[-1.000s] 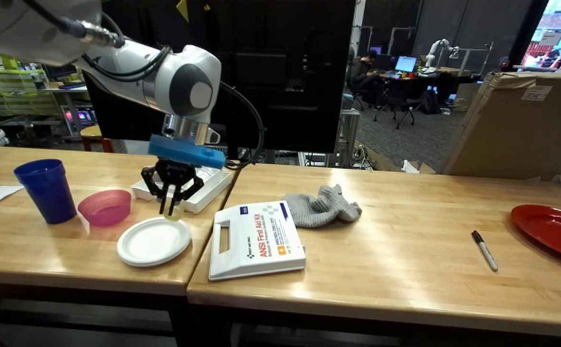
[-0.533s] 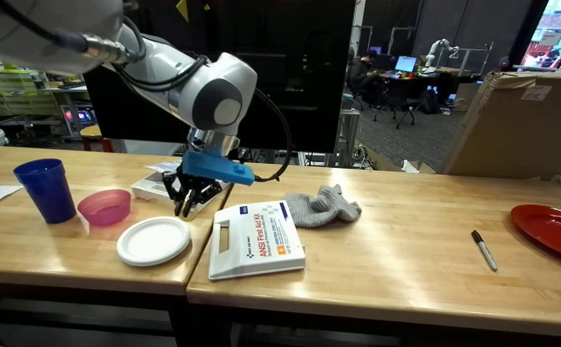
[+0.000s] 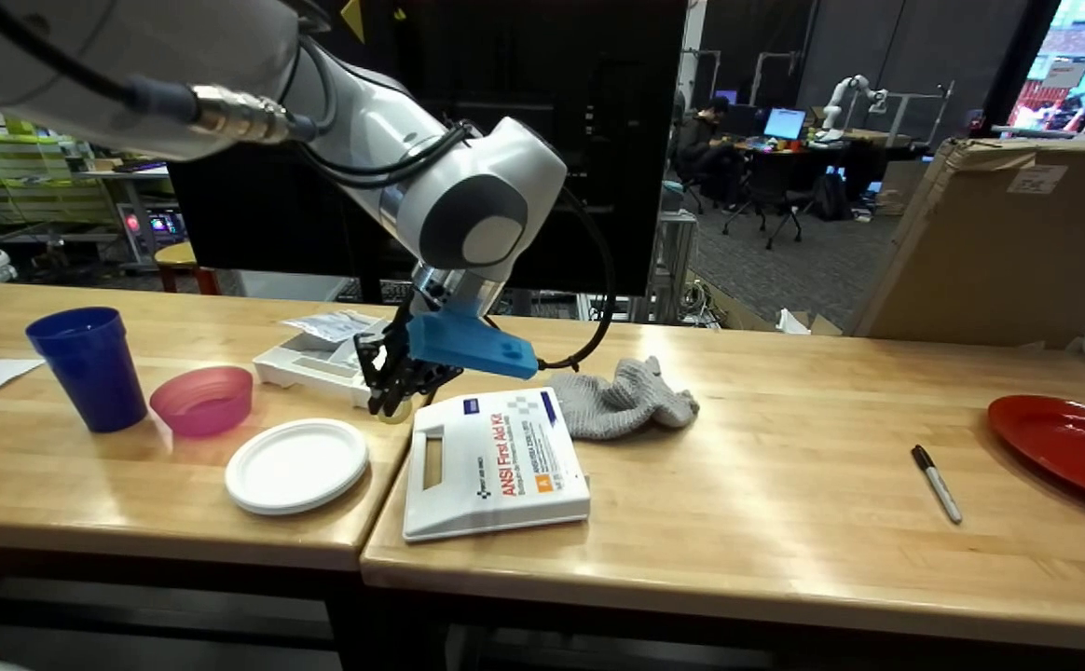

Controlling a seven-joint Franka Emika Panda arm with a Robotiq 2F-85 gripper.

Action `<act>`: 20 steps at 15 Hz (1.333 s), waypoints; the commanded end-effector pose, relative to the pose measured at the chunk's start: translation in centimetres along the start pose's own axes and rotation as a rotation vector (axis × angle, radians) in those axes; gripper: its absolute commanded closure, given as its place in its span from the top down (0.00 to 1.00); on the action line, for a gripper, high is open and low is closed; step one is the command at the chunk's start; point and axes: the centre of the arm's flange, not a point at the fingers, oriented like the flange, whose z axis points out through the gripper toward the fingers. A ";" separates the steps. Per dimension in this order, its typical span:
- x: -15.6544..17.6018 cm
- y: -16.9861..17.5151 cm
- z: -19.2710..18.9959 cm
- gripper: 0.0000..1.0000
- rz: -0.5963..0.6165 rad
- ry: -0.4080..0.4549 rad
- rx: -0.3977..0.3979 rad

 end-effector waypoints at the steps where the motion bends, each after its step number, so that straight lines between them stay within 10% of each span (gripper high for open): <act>1: -0.4 1.2 -0.4 0.04 -0.025 0.050 0.031; 20: 0.7 6.8 -0.1 0.04 -0.093 0.089 0.124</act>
